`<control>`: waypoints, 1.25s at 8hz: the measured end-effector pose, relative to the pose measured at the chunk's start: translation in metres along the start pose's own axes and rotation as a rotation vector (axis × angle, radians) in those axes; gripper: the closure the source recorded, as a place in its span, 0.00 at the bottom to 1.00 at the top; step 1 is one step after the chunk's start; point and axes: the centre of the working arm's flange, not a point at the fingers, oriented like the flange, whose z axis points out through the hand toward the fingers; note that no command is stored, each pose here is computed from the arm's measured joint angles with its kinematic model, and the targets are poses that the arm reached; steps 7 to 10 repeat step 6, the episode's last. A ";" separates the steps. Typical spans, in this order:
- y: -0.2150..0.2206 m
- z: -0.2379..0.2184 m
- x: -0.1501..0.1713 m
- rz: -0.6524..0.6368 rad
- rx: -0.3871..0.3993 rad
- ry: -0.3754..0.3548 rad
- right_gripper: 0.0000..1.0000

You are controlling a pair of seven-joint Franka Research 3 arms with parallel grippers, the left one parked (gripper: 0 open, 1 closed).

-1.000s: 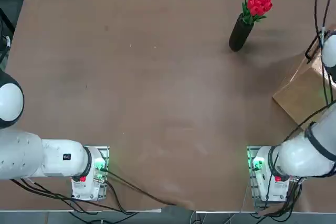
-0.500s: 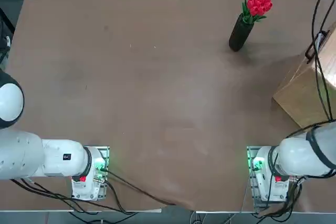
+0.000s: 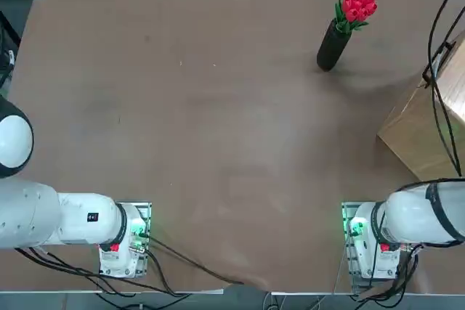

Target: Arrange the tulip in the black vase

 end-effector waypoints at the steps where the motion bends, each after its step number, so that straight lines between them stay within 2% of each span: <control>1: -0.005 0.000 -0.002 -0.012 0.000 -0.001 0.00; 10: -0.011 0.001 -0.002 -0.023 0.000 -0.005 0.00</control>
